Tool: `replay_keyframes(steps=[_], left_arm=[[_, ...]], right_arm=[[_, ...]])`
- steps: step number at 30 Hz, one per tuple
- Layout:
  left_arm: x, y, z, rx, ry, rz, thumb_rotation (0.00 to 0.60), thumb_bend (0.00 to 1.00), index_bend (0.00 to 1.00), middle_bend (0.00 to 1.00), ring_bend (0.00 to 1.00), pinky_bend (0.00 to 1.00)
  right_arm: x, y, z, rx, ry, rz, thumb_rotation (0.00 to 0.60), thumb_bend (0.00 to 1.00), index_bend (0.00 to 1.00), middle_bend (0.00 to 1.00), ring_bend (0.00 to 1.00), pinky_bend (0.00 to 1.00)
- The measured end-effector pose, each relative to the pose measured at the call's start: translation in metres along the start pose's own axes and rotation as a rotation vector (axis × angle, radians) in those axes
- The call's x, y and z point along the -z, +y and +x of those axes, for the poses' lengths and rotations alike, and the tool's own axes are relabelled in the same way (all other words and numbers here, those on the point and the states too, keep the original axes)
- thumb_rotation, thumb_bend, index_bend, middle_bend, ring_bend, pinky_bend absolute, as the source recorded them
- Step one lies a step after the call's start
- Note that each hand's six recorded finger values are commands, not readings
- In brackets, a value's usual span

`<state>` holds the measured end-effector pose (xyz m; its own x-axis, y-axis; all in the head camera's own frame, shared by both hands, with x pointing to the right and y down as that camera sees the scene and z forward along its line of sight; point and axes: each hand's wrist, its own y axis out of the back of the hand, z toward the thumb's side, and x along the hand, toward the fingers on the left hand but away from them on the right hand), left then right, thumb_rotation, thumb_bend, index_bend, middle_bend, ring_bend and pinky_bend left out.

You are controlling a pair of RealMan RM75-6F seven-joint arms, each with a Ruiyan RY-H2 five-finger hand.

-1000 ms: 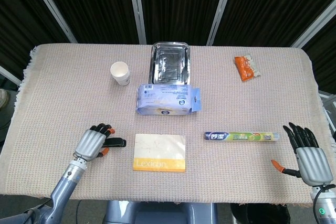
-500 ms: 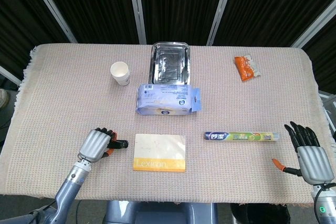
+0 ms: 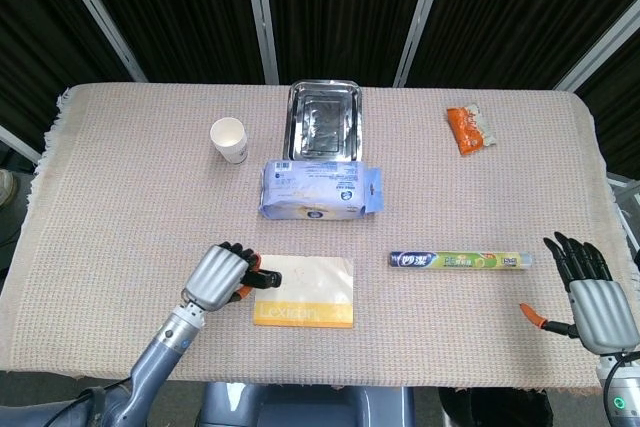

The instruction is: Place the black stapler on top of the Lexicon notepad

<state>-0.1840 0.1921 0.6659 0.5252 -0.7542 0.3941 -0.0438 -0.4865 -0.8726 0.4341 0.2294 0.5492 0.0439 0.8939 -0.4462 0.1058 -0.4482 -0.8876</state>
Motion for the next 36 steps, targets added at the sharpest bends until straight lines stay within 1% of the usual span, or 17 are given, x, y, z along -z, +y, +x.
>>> replay_keyframes(steps=[2, 9, 12, 13, 15, 17, 20, 23, 25, 28, 30, 32, 35, 36], left_arm=[[-0.009, -0.002, 0.009, 0.004, -0.007, -0.019, 0.6, 0.41, 0.68, 0.54, 0.47, 0.57], [-0.04, -0.027, 0.039, 0.064, -0.046, -0.04, 0.6, 0.41, 0.66, 0.53, 0.46, 0.57], [-0.056, -0.034, 0.046, 0.08, -0.075, -0.029, 0.6, 0.4, 0.62, 0.49, 0.45, 0.56], [-0.059, -0.035, 0.047, 0.079, -0.08, -0.022, 0.6, 0.39, 0.58, 0.47, 0.44, 0.55], [-0.064, -0.037, 0.05, 0.073, -0.087, -0.014, 0.6, 0.36, 0.46, 0.4, 0.39, 0.52], [-0.068, -0.038, 0.053, 0.07, -0.091, -0.016, 0.6, 0.31, 0.27, 0.3, 0.32, 0.48], [-0.072, -0.042, 0.054, 0.087, -0.106, -0.03, 0.6, 0.24, 0.12, 0.22, 0.25, 0.43], [-0.074, -0.038, 0.052, 0.087, -0.127, -0.023, 0.6, 0.2, 0.02, 0.16, 0.2, 0.41], [-0.072, -0.032, 0.048, 0.078, -0.135, -0.01, 0.6, 0.19, 0.0, 0.14, 0.19, 0.4], [-0.07, -0.025, 0.042, 0.08, -0.145, -0.004, 0.6, 0.19, 0.0, 0.12, 0.17, 0.39], [-0.069, -0.018, 0.037, 0.083, -0.151, -0.005, 0.6, 0.19, 0.0, 0.08, 0.14, 0.35], [-0.065, -0.011, 0.031, 0.081, -0.151, 0.0, 0.6, 0.2, 0.0, 0.03, 0.09, 0.3], [-0.05, 0.004, 0.018, 0.061, -0.132, 0.029, 0.6, 0.2, 0.0, 0.0, 0.04, 0.24], [-0.042, 0.011, 0.011, 0.043, -0.114, 0.044, 0.6, 0.2, 0.0, 0.0, 0.03, 0.23]], right_arm=[[0.001, 0.002, 0.0, 0.003, 0.0, -0.008, 0.377, 0.18, 0.0, 0.0, 0.0, 0.0], [0.004, 0.011, 0.001, 0.02, 0.007, -0.031, 0.377, 0.18, 0.0, 0.0, 0.0, 0.0], [0.006, 0.013, 0.001, 0.025, 0.006, -0.04, 0.379, 0.18, 0.0, 0.0, 0.0, 0.0], [0.007, 0.014, 0.001, 0.027, 0.004, -0.042, 0.379, 0.18, 0.0, 0.0, 0.0, 0.0], [0.009, 0.016, 0.0, 0.03, 0.002, -0.046, 0.382, 0.18, 0.0, 0.0, 0.0, 0.0], [0.009, 0.016, 0.0, 0.031, 0.002, -0.044, 0.384, 0.18, 0.0, 0.0, 0.0, 0.0], [0.009, 0.016, 0.0, 0.032, 0.003, -0.038, 0.381, 0.18, 0.0, 0.0, 0.0, 0.0], [0.011, 0.016, -0.001, 0.033, -0.006, -0.039, 0.384, 0.18, 0.0, 0.0, 0.0, 0.0], [0.012, 0.016, -0.002, 0.034, -0.015, -0.039, 0.378, 0.18, 0.0, 0.0, 0.0, 0.0], [0.012, 0.015, -0.002, 0.036, -0.018, -0.034, 0.377, 0.19, 0.0, 0.0, 0.0, 0.0], [0.011, 0.015, -0.002, 0.036, -0.017, -0.029, 0.375, 0.18, 0.0, 0.0, 0.0, 0.0], [0.011, 0.014, -0.002, 0.035, -0.017, -0.024, 0.379, 0.18, 0.0, 0.0, 0.0, 0.0], [0.01, 0.013, -0.001, 0.037, -0.019, -0.015, 0.381, 0.18, 0.0, 0.0, 0.0, 0.0], [0.01, 0.013, -0.001, 0.04, -0.02, -0.014, 0.383, 0.18, 0.0, 0.0, 0.0, 0.0]])
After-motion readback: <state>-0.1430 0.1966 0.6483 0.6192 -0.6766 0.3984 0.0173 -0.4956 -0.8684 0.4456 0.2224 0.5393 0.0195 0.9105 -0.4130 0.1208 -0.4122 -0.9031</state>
